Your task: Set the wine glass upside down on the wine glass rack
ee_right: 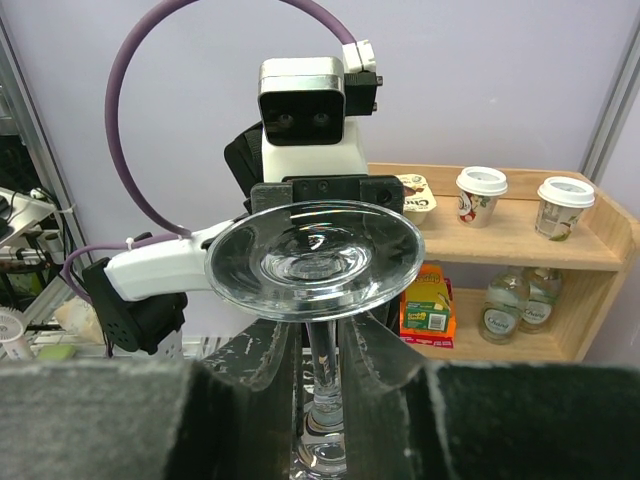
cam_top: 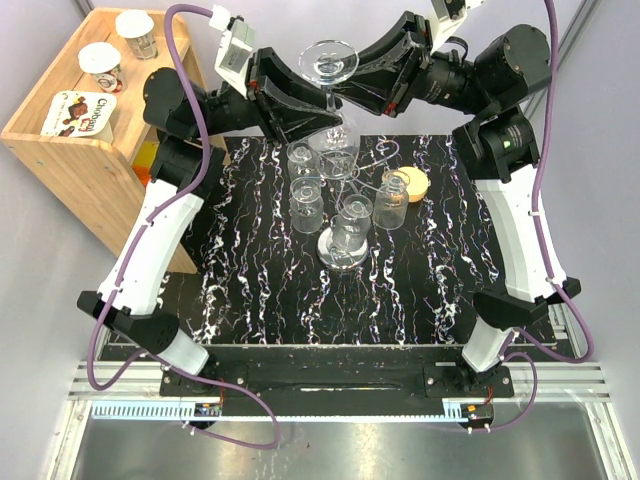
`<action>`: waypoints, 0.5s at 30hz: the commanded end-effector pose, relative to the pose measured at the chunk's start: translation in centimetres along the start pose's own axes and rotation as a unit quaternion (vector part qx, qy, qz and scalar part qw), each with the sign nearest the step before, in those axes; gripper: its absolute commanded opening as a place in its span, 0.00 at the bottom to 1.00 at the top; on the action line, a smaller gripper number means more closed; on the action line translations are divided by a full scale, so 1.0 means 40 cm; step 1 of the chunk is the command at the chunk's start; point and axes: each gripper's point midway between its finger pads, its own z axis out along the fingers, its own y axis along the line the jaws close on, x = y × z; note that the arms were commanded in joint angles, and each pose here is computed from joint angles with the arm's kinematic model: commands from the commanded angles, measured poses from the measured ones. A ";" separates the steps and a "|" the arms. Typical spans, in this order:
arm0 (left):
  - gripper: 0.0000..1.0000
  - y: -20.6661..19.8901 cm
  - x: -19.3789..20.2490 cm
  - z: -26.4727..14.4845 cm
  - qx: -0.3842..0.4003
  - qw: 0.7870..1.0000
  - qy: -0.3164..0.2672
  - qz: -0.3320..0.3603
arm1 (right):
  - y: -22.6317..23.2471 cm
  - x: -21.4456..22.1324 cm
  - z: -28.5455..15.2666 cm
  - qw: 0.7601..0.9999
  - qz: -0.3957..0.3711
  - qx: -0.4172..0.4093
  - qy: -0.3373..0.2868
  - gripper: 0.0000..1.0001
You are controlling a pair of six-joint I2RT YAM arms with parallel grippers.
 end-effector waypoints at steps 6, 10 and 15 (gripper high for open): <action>0.13 0.007 -0.001 0.007 0.018 1.000 -0.008 -0.018 | 0.063 -0.111 -0.017 0.997 -0.065 -0.005 -0.049 0.00; 0.00 0.004 0.005 0.007 0.021 1.000 -0.005 -0.020 | 0.062 -0.112 -0.017 0.997 -0.066 -0.005 -0.049 0.00; 0.00 -0.009 0.008 0.002 0.029 0.999 0.001 -0.015 | 0.058 -0.112 -0.018 0.997 -0.065 0.002 -0.049 0.00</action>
